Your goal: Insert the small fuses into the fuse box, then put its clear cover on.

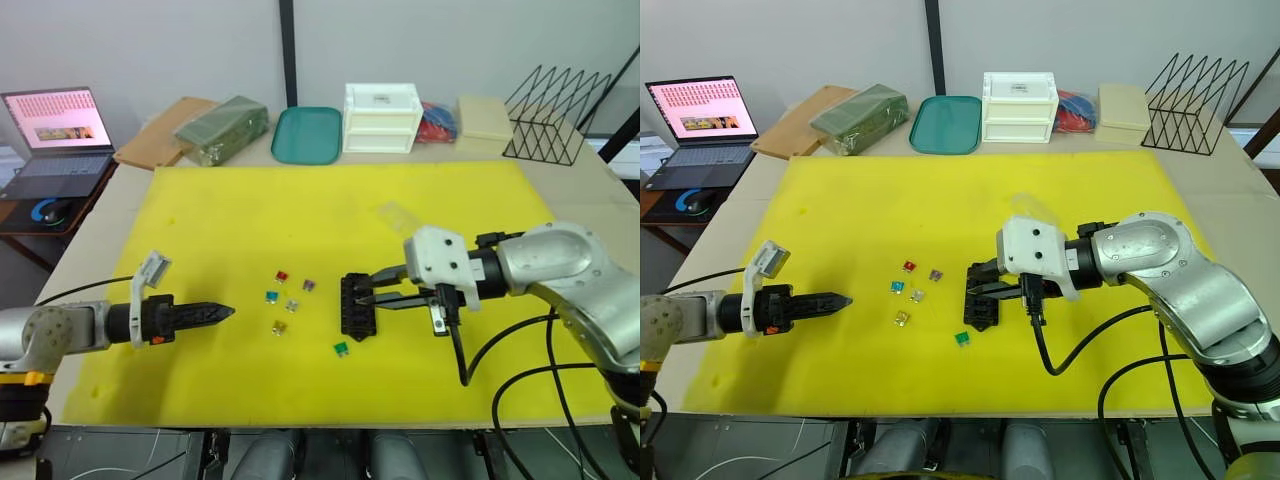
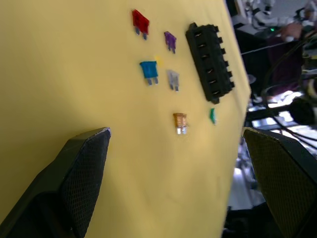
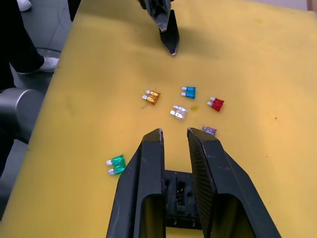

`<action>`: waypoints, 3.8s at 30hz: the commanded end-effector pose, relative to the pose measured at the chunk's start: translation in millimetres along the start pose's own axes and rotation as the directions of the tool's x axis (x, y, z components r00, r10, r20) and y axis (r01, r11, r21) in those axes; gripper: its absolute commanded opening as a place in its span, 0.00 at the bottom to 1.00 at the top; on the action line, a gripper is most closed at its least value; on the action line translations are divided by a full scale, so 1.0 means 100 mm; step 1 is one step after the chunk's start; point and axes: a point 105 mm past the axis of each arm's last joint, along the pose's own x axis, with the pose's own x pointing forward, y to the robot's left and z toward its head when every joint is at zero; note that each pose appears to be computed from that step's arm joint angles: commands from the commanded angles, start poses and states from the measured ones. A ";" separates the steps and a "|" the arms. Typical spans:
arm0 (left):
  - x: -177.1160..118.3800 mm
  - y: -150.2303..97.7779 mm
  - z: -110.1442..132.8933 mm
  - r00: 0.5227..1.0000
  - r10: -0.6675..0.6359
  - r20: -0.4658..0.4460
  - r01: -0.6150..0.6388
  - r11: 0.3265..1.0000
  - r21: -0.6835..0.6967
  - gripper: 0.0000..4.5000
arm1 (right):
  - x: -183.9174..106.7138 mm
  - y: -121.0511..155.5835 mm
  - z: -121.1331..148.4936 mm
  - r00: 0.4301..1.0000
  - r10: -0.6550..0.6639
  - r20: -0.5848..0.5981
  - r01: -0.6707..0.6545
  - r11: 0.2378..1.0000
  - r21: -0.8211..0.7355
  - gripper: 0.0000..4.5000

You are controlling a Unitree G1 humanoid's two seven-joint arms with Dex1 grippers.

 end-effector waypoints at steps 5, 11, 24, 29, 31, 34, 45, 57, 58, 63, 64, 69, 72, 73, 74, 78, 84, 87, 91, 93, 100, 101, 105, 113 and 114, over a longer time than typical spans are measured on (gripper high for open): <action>0.25 -0.16 -0.19 0.990 -0.114 -0.086 0.106 0.990 -0.088 1.00 | -0.03 -0.06 0.06 0.999 -0.036 0.000 0.036 0.998 -0.049 0.19; 0.46 -0.14 -0.28 0.983 -0.123 -0.133 0.111 0.989 -0.096 1.00 | -0.03 -0.03 0.06 1.000 -0.029 -0.011 0.028 0.998 -0.051 0.19; 0.67 -0.09 -0.29 0.983 -0.120 -0.137 0.107 0.989 -0.098 0.80 | -0.02 0.01 0.04 1.000 -0.019 -0.022 0.018 0.999 -0.046 0.20; 0.68 -0.05 -0.29 0.986 -0.104 -0.129 0.091 0.990 -0.104 0.80 | -0.03 0.01 0.04 0.999 -0.022 -0.024 0.021 0.999 -0.047 0.20; 0.69 -0.03 -0.29 0.987 -0.099 -0.126 0.086 0.991 -0.102 0.80 | -0.02 0.00 0.03 0.999 -0.023 -0.025 0.021 0.999 -0.048 0.20; 0.70 -0.02 -0.29 0.988 -0.095 -0.123 0.083 0.992 -0.098 0.80 | -0.02 0.00 0.03 0.999 -0.024 -0.025 0.023 0.999 -0.049 0.20; 0.70 0.05 -0.34 0.988 -0.066 -0.139 0.056 0.996 -0.076 0.59 | -0.02 0.00 0.02 0.999 -0.025 -0.031 0.023 0.998 -0.054 0.20; 0.66 0.10 -0.35 0.989 -0.044 -0.142 0.036 0.998 -0.057 0.32 | -0.02 -0.01 0.01 0.999 -0.025 -0.035 0.023 0.998 -0.060 0.20; 0.66 0.10 -0.35 0.989 -0.042 -0.142 0.034 0.998 -0.056 0.24 | -0.02 -0.01 0.01 0.999 -0.024 -0.036 0.022 0.998 -0.061 0.20; 0.65 0.11 -0.37 0.989 -0.039 -0.143 0.032 0.998 -0.056 0.24 | -0.01 -0.02 0.00 0.999 -0.023 -0.039 0.021 0.998 -0.064 0.20; 0.65 0.11 -0.37 0.989 -0.038 -0.144 0.030 0.998 -0.055 0.24 | -0.01 -0.02 0.00 0.999 -0.023 -0.039 0.020 0.998 -0.064 0.20; 0.66 0.12 -0.38 0.989 -0.033 -0.146 0.026 0.998 -0.051 0.03 | -0.01 -0.02 0.00 0.999 -0.021 -0.040 0.018 0.998 -0.066 0.20; 0.66 0.12 -0.38 0.989 -0.026 -0.148 0.020 0.999 -0.044 0.01 | -0.02 -0.02 -0.01 0.999 -0.020 -0.042 0.018 0.998 -0.066 0.20; 0.66 0.13 -0.38 0.989 -0.025 -0.148 0.019 0.999 -0.043 0.01 | -0.02 -0.03 -0.01 0.999 -0.020 -0.042 0.018 0.998 -0.067 0.20; 0.66 0.13 -0.38 0.989 -0.024 -0.148 0.018 0.999 -0.042 0.01 | -0.02 -0.03 -0.01 0.999 -0.020 -0.042 0.018 0.998 -0.067 0.20; 0.66 0.13 -0.38 0.989 -0.024 -0.147 0.019 0.999 -0.035 0.01 | -0.01 -0.03 -0.01 0.999 -0.022 -0.042 0.019 0.998 -0.066 0.20; 0.66 0.03 -0.28 0.992 -0.064 -0.109 0.073 0.994 0.082 0.01 | -0.01 -0.03 -0.01 0.999 -0.022 -0.033 0.022 1.000 -0.022 0.20; 0.68 -0.34 -0.04 0.980 -0.192 -0.047 0.197 0.920 0.339 0.01 | -0.04 -0.05 0.01 1.000 -0.022 -0.007 0.022 0.993 0.115 0.20; 0.75 -0.74 0.16 0.958 -0.282 -0.052 0.259 0.771 0.582 0.01 | -0.08 -0.09 0.11 0.999 -0.021 0.033 0.012 0.973 0.231 0.20; 0.79 -0.90 0.24 0.945 -0.325 -0.042 0.270 0.702 0.659 0.01 | -0.09 -0.11 0.16 0.998 -0.015 0.054 0.000 0.962 0.273 0.20; 0.95 -1.11 0.32 0.929 -0.365 -0.053 0.257 0.537 0.804 0.01 | -0.10 -0.12 0.32 0.993 0.022 0.117 -0.070 0.900 0.431 0.20; 0.96 -1.12 0.32 0.928 -0.369 -0.054 0.258 0.530 0.808 0.01 | -0.09 -0.11 0.32 0.993 0.024 0.114 -0.072 0.896 0.438 0.20; 0.99 -1.15 0.32 0.921 -0.387 -0.055 0.263 0.509 0.819 0.01 | -0.05 -0.07 0.33 0.993 0.038 0.111 -0.084 0.887 0.453 0.20; 1.01 -1.20 0.31 0.917 -0.394 -0.070 0.272 0.484 0.832 0.01 | 0.00 -0.11 0.28 0.997 0.006 0.080 -0.042 0.888 0.458 0.20; 1.00 -1.20 0.31 0.917 -0.394 -0.070 0.271 0.484 0.832 0.01 | 0.00 -0.11 0.28 0.997 0.006 0.080 -0.042 0.888 0.457 0.20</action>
